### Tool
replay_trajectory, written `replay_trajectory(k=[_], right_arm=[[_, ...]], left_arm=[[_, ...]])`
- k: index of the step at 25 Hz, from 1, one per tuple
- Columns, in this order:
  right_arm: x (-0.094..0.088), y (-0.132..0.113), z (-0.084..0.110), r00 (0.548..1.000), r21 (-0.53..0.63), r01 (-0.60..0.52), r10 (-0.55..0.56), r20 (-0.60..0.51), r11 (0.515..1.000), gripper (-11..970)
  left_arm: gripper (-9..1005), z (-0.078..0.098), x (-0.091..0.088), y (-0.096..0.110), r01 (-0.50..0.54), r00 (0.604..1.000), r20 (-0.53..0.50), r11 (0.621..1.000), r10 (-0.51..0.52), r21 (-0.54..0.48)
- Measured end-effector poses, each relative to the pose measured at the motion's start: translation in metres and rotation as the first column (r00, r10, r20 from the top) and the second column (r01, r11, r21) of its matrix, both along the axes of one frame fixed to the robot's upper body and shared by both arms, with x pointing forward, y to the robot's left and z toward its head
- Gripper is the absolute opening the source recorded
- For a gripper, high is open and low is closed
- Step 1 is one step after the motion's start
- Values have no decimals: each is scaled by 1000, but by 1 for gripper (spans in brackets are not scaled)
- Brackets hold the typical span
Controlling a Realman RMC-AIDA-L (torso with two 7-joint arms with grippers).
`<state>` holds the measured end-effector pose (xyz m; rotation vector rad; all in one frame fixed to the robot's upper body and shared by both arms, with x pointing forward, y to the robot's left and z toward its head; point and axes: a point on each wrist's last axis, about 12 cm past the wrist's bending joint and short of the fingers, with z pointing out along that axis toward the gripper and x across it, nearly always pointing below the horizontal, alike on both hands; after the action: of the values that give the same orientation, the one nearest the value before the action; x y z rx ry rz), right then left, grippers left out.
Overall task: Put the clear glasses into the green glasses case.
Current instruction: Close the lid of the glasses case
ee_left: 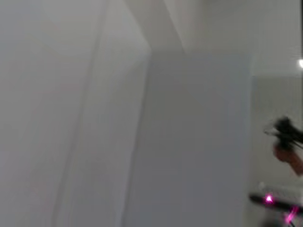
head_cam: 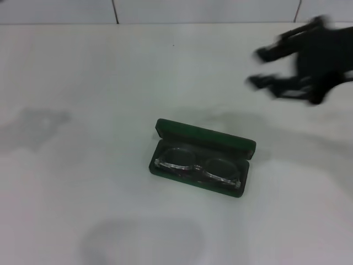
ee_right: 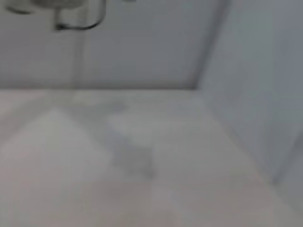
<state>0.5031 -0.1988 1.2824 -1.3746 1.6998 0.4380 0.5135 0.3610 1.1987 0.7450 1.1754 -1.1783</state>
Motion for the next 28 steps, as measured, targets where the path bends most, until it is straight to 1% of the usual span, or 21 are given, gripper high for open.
replay_trajectory(k=[2,4,7,9,12,13,14,16,17,18,21,23,28], right_arm=[[-3,-34,-6,996,39,85,-85,1,996,430],[-3,-61,-15,987,57,162,-160,-27,985,431],[-3,-95,-32,968,123,241,-229,-104,963,433],[-8,-122,-43,953,199,292,-267,-144,936,434],[-16,-162,-57,919,302,389,-344,-193,870,436],[-20,-175,-61,907,333,419,-369,-206,845,437],[-25,-186,-65,899,361,437,-385,-210,824,437],[-35,-206,-74,883,412,470,-418,-214,781,439],[-40,-213,-78,876,431,482,-433,-214,763,439],[-44,-218,-81,871,445,490,-443,-213,749,440],[-56,-232,-88,857,489,510,-468,-216,708,442],[-61,-236,-91,852,505,516,-475,-220,691,443],[-61,-236,-101,853,523,515,-466,-235,679,446]], left_arm=[[76,5,14,-13,52,998,-32,997,-50,59],[77,7,29,-27,92,994,-72,986,-82,139],[109,2,44,-49,144,986,-119,958,-118,249],[131,-2,56,-71,188,978,-150,927,-145,326],[227,-13,69,-104,235,967,-191,873,-167,427],[259,-19,73,-119,251,964,-203,845,-173,472],[291,-22,75,-128,257,963,-206,828,-175,498],[238,-30,80,-144,261,963,-211,790,-171,555],[212,-33,83,-153,261,963,-210,769,-168,583],[212,-37,86,-160,257,965,-207,745,-162,616],[212,-46,89,-176,259,965,-208,702,-159,663],[212,-48,92,-182,255,966,-207,692,-154,675],[212,-55,94,-197,278,960,-227,681,-166,677]])
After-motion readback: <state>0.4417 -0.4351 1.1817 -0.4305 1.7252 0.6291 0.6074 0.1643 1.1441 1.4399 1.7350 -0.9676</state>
